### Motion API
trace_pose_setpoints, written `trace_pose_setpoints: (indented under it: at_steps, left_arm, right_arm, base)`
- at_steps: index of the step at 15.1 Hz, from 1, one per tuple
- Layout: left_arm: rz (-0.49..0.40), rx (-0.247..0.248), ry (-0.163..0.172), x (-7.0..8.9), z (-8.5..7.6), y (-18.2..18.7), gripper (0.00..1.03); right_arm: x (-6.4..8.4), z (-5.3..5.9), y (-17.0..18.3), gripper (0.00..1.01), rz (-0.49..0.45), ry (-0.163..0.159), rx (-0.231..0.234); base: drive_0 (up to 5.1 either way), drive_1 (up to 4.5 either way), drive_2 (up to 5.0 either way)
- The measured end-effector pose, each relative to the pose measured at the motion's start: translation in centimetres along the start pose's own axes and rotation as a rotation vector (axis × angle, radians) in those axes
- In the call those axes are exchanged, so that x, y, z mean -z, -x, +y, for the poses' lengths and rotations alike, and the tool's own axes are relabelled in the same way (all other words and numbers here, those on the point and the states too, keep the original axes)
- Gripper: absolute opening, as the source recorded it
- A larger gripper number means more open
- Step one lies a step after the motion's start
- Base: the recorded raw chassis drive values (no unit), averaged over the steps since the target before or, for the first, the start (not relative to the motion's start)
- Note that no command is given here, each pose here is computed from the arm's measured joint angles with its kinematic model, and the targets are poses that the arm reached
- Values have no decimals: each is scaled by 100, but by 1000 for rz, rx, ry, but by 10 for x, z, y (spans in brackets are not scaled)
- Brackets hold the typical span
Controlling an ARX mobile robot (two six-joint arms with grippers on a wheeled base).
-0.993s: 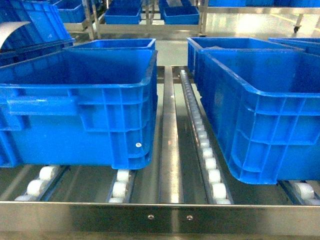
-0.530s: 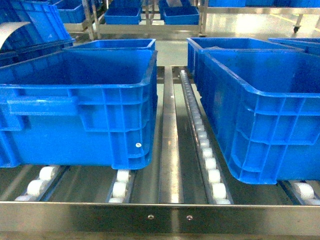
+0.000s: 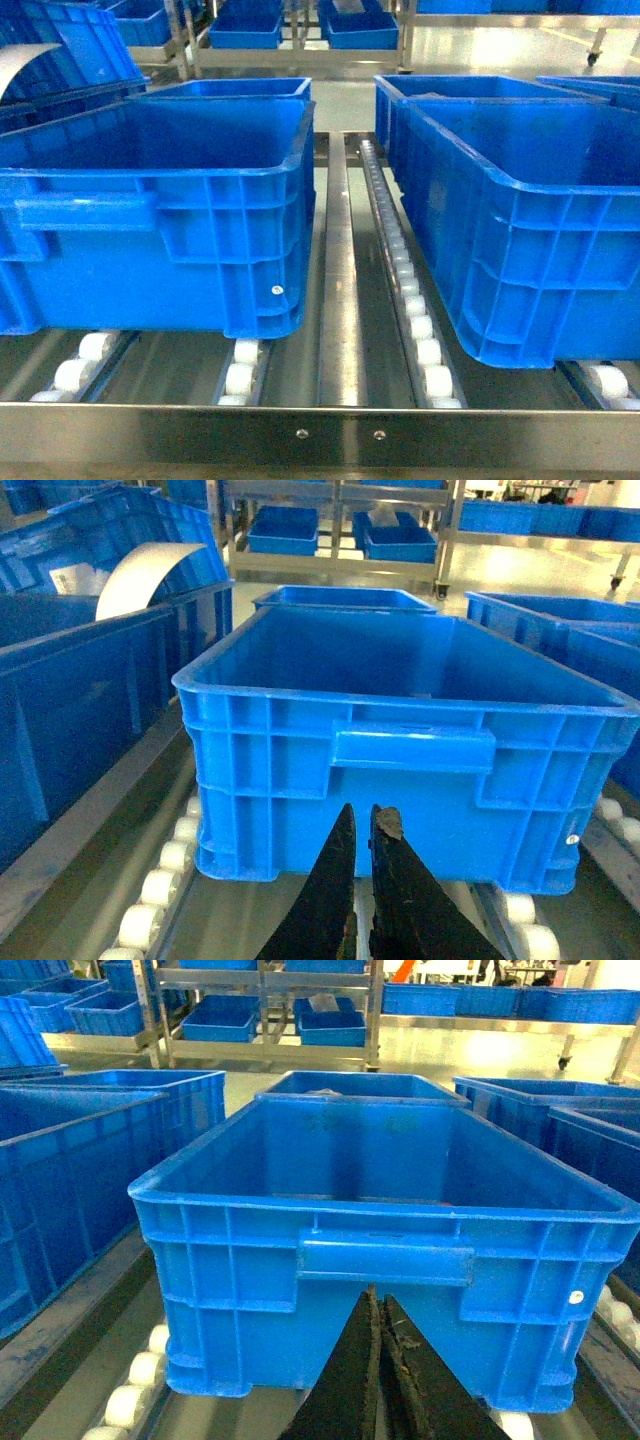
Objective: Sort blue parts and orange caps into right shelf containers
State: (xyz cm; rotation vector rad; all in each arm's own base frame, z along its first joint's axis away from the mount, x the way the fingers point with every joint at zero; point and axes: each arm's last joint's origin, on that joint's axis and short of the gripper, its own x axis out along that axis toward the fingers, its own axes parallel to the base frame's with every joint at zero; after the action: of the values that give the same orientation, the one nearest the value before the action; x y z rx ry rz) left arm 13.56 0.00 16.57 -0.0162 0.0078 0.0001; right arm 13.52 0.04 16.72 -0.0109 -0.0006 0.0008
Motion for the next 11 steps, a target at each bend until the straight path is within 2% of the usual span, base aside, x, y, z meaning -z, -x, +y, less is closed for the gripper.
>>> trace_pose_setpoints:
  at_steps: [11]
  left_arm:
    - [-20,0,-1,-4,0,21,2]
  right_arm:
    - [-4,0,21,2,-14,0,0]
  base:
    - [0,0,0]
